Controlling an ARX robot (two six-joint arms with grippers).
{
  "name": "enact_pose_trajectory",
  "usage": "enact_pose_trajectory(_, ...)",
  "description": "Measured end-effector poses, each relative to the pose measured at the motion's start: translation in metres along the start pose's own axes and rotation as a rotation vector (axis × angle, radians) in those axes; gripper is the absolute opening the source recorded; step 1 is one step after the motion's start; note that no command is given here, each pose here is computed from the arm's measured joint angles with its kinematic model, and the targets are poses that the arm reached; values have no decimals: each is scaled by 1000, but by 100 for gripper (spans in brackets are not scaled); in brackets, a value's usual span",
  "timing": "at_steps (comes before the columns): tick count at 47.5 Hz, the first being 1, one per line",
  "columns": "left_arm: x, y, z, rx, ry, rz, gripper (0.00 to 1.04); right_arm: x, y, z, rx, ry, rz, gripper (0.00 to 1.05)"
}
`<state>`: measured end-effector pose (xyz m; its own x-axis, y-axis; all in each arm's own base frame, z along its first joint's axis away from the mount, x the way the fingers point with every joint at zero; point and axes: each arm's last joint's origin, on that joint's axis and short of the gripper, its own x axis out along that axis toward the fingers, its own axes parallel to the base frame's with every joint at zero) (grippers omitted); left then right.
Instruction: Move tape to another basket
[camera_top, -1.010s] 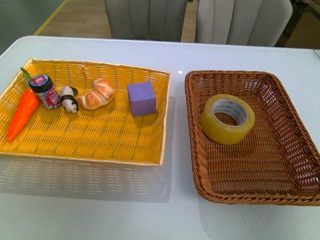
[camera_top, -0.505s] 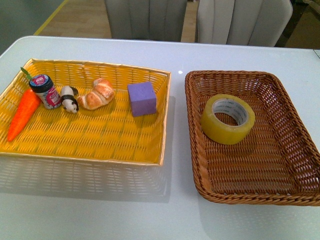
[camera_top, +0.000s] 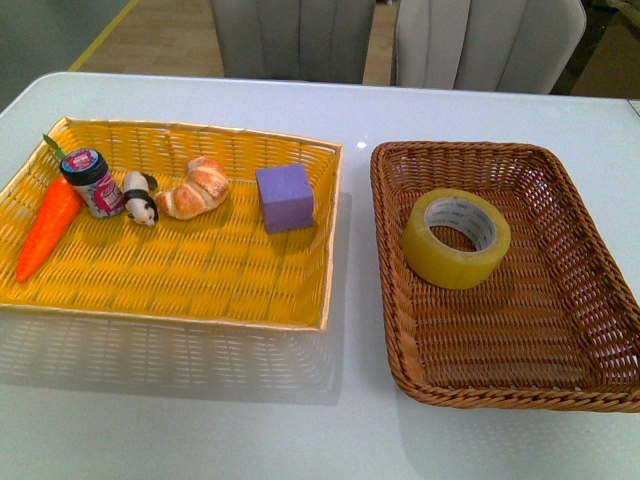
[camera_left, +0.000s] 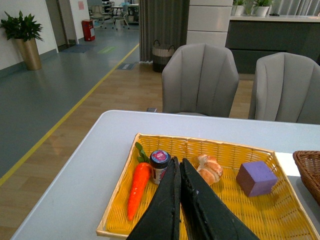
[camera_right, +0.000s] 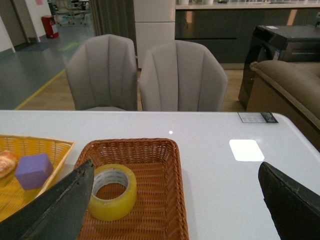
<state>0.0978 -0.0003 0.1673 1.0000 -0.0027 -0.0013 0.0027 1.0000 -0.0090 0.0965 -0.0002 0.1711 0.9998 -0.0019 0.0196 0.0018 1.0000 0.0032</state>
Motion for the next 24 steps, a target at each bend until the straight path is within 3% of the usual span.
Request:
enact_pose_trajectory(7,0,0,0,-1,0,0,3,0,0,0,0,0,0,96)
enact_pose_trajectory(24,0,0,0,0,0,0,61,0,0,0,0,0,0,96)
